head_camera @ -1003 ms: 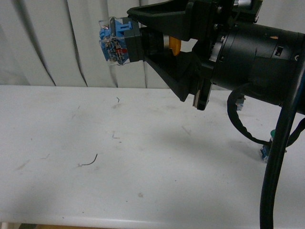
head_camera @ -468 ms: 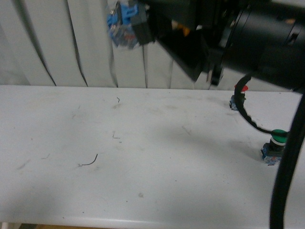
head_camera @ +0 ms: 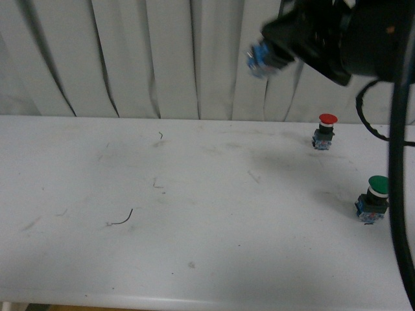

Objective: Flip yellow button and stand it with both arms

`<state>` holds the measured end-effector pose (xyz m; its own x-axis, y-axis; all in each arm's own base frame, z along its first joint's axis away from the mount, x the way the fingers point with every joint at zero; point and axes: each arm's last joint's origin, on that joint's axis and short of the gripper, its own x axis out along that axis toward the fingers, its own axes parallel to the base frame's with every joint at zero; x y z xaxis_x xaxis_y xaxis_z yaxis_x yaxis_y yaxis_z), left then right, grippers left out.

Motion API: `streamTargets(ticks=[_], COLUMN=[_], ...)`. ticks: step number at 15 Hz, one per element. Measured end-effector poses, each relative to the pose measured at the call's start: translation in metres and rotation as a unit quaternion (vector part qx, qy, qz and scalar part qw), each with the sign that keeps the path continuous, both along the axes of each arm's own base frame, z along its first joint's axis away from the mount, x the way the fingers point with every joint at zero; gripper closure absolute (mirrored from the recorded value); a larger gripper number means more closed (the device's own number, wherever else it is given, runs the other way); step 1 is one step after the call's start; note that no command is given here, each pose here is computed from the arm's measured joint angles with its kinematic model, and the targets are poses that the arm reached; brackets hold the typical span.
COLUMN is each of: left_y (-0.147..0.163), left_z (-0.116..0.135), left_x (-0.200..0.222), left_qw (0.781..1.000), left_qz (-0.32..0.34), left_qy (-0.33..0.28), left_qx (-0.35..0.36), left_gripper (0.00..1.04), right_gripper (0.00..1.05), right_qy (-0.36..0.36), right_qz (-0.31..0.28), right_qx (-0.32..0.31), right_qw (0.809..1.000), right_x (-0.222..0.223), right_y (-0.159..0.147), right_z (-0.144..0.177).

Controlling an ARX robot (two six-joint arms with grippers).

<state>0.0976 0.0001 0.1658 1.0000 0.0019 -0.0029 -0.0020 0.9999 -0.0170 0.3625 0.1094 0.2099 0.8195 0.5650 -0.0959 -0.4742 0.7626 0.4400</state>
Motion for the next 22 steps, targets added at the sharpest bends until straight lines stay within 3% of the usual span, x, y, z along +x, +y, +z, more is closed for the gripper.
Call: streamTargets(ticks=[2, 4, 6, 9, 11, 15, 18, 22], left_y=[0.000, 0.000, 0.000, 0.000, 0.000, 0.000, 0.000, 0.000], left_z=[0.000, 0.000, 0.000, 0.000, 0.000, 0.000, 0.000, 0.000], left_x=[0.000, 0.000, 0.000, 0.000, 0.000, 0.000, 0.000, 0.000], left_qw=[1.000, 1.000, 1.000, 1.000, 1.000, 1.000, 1.000, 1.000], left_qz=[0.000, 0.000, 0.000, 0.000, 0.000, 0.000, 0.000, 0.000], left_qy=[0.000, 0.000, 0.000, 0.000, 0.000, 0.000, 0.000, 0.000], left_qx=[0.000, 0.000, 0.000, 0.000, 0.000, 0.000, 0.000, 0.000], left_gripper=[0.07, 0.07, 0.07, 0.07, 0.07, 0.07, 0.07, 0.07], right_gripper=[0.68, 0.68, 0.69, 0.69, 0.69, 0.69, 0.69, 0.69], right_qy=[-0.005, -0.048, -0.053, -0.002, 0.029, 0.140, 0.217, 0.220], right_qz=[-0.078, -0.124, -0.138, -0.139, -0.160, -0.212, -0.222, -0.225], right_qx=[-0.162, -0.279, -0.338, -0.389, -0.398, -0.331, -0.267, -0.249], right_qw=[0.984, 0.951, 0.929, 0.911, 0.903, 0.909, 0.912, 0.916], right_x=[0.014, 0.029, 0.043, 0.065, 0.082, 0.101, 0.105, 0.121], right_y=[-0.026, -0.049, -0.061, -0.073, -0.089, -0.121, -0.122, -0.112], right_z=[-0.016, -0.008, -0.004, -0.027, -0.029, -0.043, -0.068, -0.057])
